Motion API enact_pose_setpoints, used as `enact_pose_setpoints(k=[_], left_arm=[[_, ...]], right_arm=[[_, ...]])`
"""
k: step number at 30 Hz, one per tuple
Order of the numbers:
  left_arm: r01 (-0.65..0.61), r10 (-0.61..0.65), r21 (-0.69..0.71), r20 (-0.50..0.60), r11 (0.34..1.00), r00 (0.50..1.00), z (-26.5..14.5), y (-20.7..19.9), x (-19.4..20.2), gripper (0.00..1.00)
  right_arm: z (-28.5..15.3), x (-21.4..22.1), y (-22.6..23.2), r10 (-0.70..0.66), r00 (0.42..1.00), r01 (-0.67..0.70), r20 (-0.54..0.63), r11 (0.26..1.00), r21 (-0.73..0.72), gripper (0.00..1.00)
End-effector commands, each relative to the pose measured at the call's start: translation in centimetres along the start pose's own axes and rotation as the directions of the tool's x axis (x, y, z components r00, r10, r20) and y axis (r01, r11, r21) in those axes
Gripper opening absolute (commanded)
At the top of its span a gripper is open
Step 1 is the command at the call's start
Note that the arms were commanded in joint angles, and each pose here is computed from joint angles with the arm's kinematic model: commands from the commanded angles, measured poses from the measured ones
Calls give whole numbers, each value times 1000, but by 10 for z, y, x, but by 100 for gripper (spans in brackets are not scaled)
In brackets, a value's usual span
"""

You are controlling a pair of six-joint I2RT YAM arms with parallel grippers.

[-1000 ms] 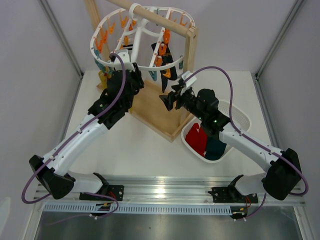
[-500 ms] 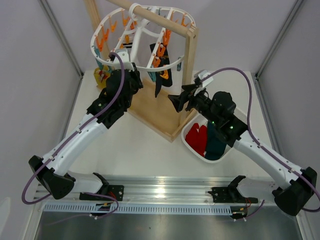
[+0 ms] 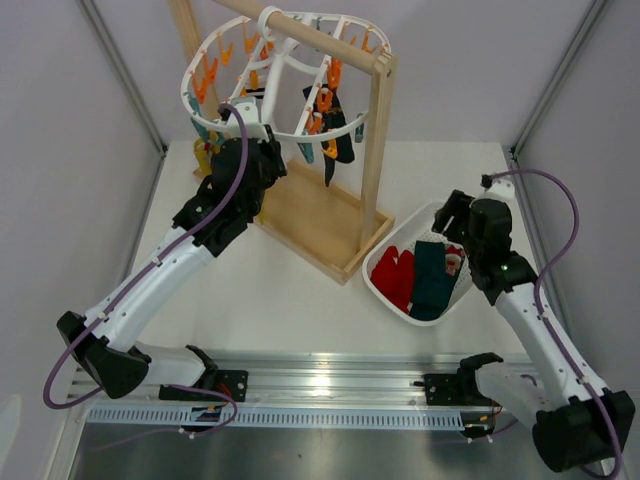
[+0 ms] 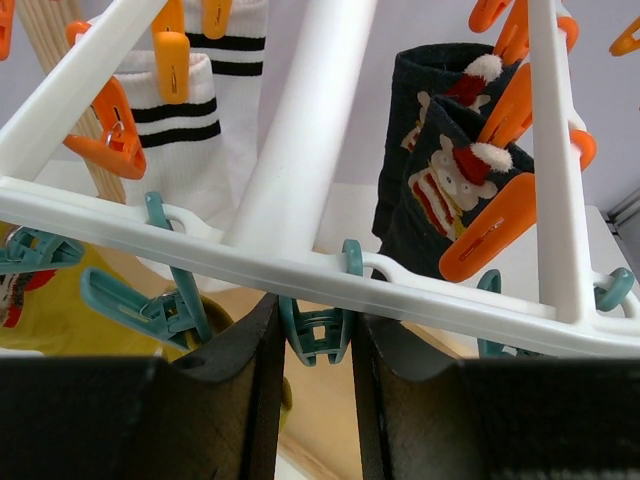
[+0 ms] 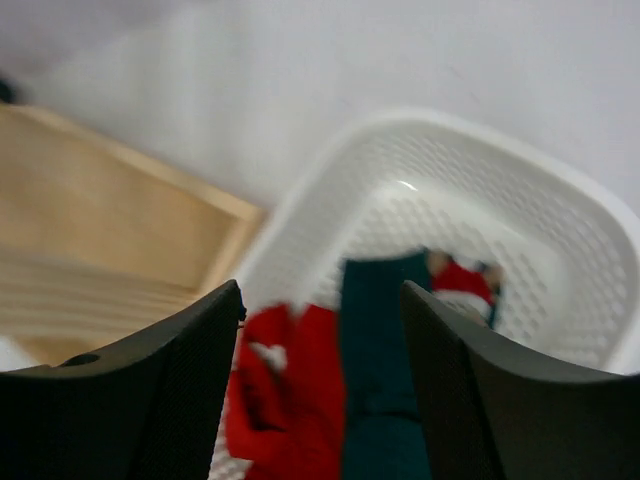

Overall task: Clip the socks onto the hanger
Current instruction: Pick up the sock from the bin.

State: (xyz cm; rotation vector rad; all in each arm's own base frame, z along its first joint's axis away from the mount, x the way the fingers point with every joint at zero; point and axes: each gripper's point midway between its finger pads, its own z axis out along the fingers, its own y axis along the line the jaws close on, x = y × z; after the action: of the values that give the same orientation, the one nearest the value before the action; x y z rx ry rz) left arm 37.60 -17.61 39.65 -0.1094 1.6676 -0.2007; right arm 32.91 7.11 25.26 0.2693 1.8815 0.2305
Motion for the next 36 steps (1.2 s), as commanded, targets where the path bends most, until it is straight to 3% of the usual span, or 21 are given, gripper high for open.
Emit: enact_pose_setpoints(k=[1,8,12,26,30,36], left_arm=[[51,-53,25,60,998,997,-4,-4,-29,13],[50,-52,30,57,998,997,-5,-4,-30,14],[54,-56,39,52,998,997,-4,-6,-28,14],[58,-61,52,42,997,997,-4,-8,-26,13],[58,-60,49,42,997,997,-4,-7,-26,14],[55,-57,43,43,998,997,-5,-4,-27,14]], right_arm=[[15,63,-44,151,967,-128,-205,984,122,67],[55,106,-83,306,900,-268,-311,950,161,54],[77,116,-79,323,883,-299,-341,946,121,45],[106,157,-108,340,853,-259,-396,934,244,48],[107,166,-92,330,829,-284,-451,944,169,47],[109,148,-54,251,858,-279,-449,960,3,38]])
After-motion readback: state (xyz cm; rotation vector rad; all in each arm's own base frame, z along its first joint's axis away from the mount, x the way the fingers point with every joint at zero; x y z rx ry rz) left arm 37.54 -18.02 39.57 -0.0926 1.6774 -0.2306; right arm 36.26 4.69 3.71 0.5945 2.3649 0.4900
